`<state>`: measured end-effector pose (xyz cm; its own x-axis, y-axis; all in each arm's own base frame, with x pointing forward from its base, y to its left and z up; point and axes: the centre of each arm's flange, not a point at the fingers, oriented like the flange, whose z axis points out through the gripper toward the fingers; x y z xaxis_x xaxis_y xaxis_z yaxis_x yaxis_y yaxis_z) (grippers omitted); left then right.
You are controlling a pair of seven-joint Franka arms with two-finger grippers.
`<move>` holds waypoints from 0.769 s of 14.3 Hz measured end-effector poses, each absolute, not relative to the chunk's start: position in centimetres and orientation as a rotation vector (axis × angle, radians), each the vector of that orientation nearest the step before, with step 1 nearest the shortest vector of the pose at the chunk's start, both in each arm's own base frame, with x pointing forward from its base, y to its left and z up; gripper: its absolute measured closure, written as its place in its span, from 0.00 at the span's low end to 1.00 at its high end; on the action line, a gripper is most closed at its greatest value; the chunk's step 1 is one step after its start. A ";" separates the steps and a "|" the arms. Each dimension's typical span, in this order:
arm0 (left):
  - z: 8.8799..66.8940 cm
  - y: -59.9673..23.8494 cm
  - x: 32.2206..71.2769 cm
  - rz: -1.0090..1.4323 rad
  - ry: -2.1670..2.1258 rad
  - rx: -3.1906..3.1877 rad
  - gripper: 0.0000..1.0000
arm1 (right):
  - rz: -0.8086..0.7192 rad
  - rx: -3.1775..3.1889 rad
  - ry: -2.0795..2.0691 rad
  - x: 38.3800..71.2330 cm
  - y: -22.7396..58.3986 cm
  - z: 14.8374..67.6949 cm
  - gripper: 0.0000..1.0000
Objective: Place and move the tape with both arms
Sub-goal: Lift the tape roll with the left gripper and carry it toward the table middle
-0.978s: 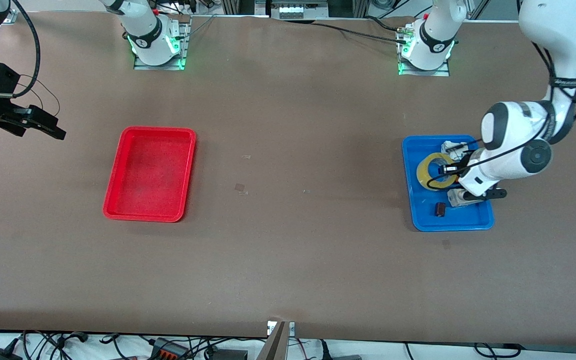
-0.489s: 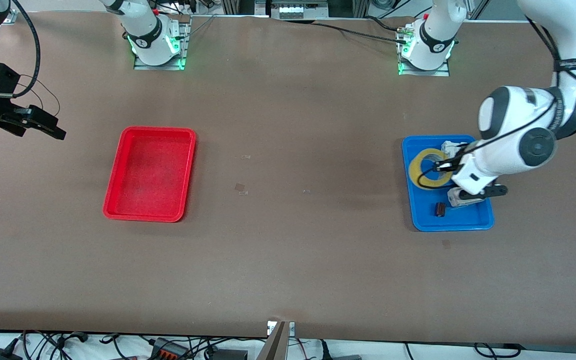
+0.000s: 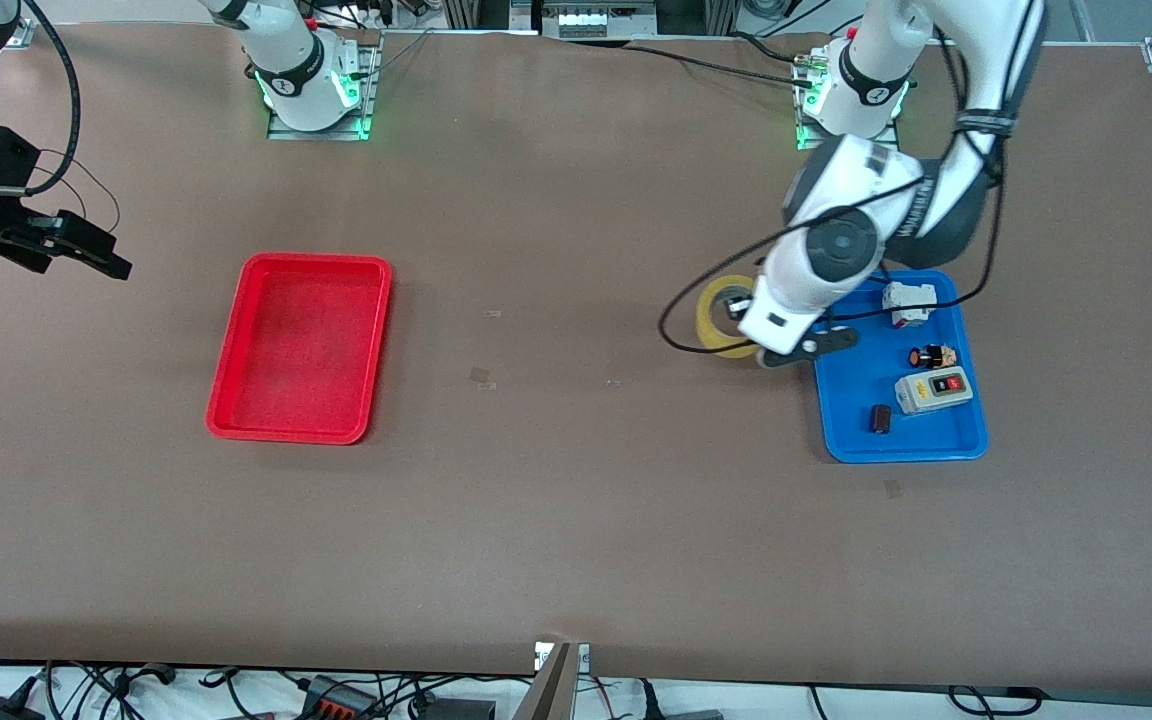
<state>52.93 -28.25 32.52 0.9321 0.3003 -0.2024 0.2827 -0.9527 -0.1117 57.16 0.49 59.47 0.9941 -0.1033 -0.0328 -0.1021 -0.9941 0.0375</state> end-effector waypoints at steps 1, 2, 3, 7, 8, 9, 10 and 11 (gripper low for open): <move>32.3 -30.5 52.6 0.324 -0.481 -3.000 0.75 | -0.054 3.101 -0.160 57.2 0.5 59.5 0.02; 31.9 -32.8 52.2 0.314 -0.498 -2.994 0.75 | -0.054 3.101 -0.160 57.2 0.5 59.5 0.02; 31.5 -35.1 51.9 0.310 -0.516 -2.991 0.75 | -0.054 3.101 -0.160 57.2 0.5 59.5 0.02; 29.9 -41.9 51.2 0.318 -0.582 -3.002 0.75 | -0.054 3.101 -0.160 57.2 0.5 59.5 0.02; 29.4 -43.0 51.2 0.316 -0.608 -2.996 0.75 | -0.054 3.101 -0.160 57.2 0.5 59.5 0.02; 28.7 -44.2 51.1 0.317 -0.633 -2.988 0.75 | -0.054 3.101 -0.160 57.2 0.5 59.5 0.02; 27.9 -45.5 50.8 0.318 -0.652 -2.981 0.75 | -0.054 3.101 -0.160 57.2 0.5 59.5 0.02; 27.1 -46.8 50.6 0.317 -0.668 -2.974 0.75 | -0.054 3.101 -0.160 57.2 0.5 59.5 0.02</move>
